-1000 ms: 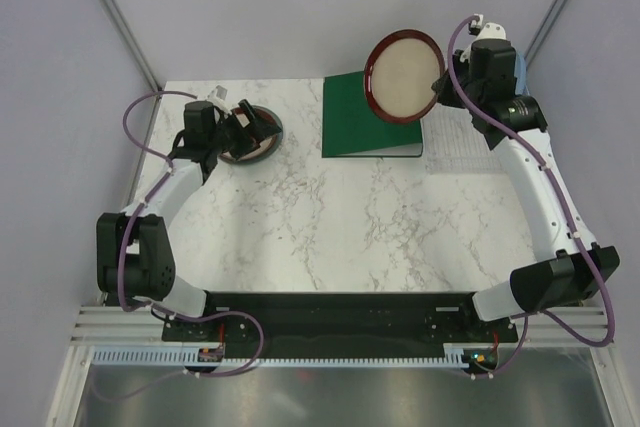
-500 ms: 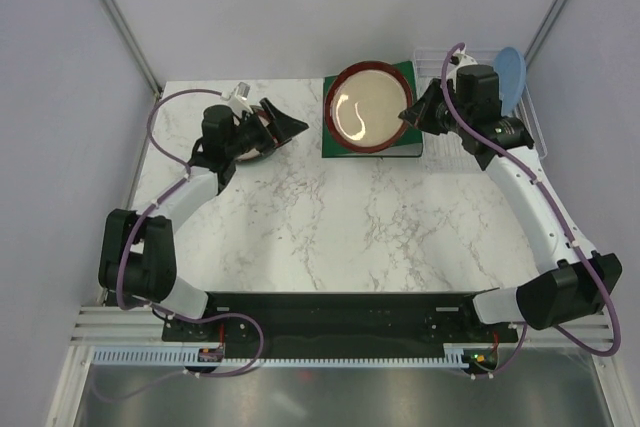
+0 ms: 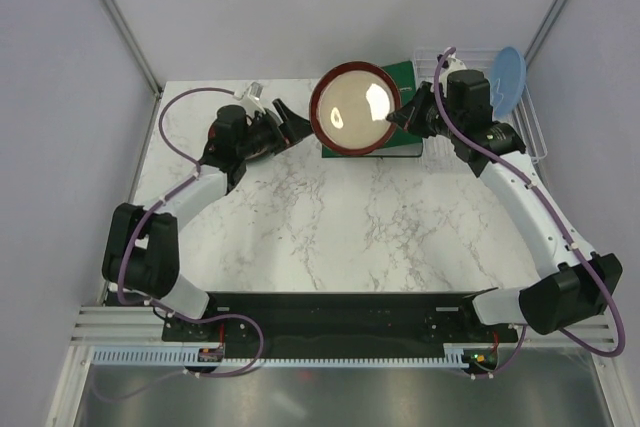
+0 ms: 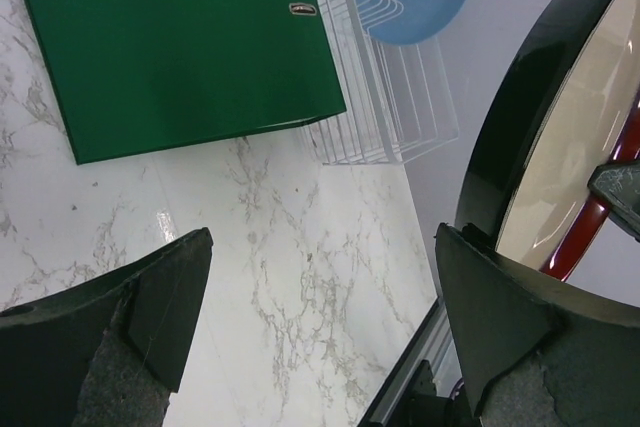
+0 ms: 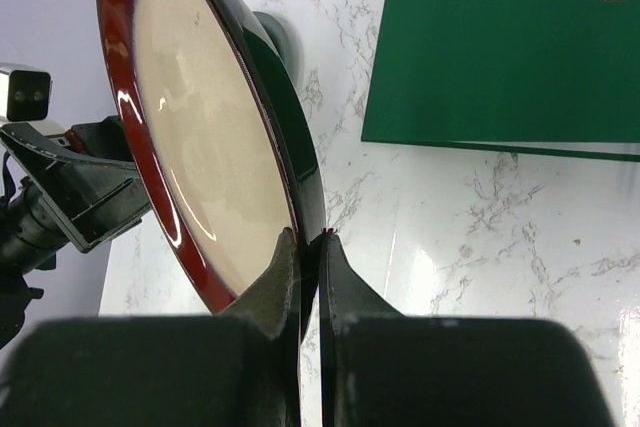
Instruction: Unload the plates from the dish rack
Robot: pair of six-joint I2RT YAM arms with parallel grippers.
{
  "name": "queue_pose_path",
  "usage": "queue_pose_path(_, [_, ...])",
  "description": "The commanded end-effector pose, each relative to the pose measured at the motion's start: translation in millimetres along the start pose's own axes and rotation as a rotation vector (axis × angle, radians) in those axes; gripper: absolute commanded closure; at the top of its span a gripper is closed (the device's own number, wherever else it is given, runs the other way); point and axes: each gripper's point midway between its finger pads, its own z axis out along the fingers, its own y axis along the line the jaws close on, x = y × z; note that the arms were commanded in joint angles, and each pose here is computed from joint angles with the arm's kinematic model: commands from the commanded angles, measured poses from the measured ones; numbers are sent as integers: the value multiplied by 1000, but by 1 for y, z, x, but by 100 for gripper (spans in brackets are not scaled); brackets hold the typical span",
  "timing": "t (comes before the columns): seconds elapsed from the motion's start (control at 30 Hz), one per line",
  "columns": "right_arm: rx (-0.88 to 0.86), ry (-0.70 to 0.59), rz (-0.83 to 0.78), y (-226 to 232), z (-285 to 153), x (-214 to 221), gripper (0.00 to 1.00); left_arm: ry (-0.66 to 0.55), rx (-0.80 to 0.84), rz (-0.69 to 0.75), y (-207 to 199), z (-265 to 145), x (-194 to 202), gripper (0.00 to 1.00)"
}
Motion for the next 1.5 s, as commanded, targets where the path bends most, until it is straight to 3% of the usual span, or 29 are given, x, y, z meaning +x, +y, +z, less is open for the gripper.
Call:
queue_pose_path(0.0, [-105,-207,-31,37,-24,-49,100,-122,82,69,-49,-12,-34,0])
queue_pose_path(0.33, [-74,-219,-48,33,-22,-55,100,-170,-13,164,-52,-35,-46,0])
queue_pose_path(0.67, [-139,-160,-16,46,-10,-37,100,-86,90,67,-46,0,-31,0])
queue_pose_path(0.93, [-191,-106,6,57,1,-21,100,-69,144,87,-62,19,-34,3])
queue_pose_path(0.97, [-197,-105,7,58,2,-20,100,-67,149,89,-63,19,-34,6])
queue_pose_path(1.0, [-197,-101,9,58,2,-19,100,-66,149,93,-63,19,-34,30])
queue_pose_path(1.07, [-200,-107,10,58,0,-19,100,-65,140,90,-62,18,-33,58])
queue_pose_path(1.1, [-193,-110,9,57,1,-19,100,-67,131,96,-61,17,-33,85])
queue_pose_path(1.13, [-192,-114,9,57,-1,-20,100,-65,114,93,-58,16,-32,97])
queue_pose_path(1.2, [-192,-114,12,57,-1,-20,100,-60,103,100,-56,14,-30,98])
queue_pose_path(1.27, [-201,-106,11,59,0,-18,79,-52,62,96,-47,13,-27,98])
queue_pose_path(1.33, [-196,-104,7,57,1,-17,85,-59,50,113,-45,10,-27,98])
queue_pose_path(1.37, [-191,-106,7,56,1,-17,75,-53,46,116,-43,9,-25,98])
queue_pose_path(1.4, [-188,-107,6,55,1,-16,60,-49,43,126,-42,8,-23,98])
queue_pose_path(1.43, [-180,-107,4,53,1,-16,37,-60,32,135,-42,5,-25,98])
queue_pose_path(1.47, [-166,-118,-2,50,0,-18,35,-62,20,140,-42,3,-26,98])
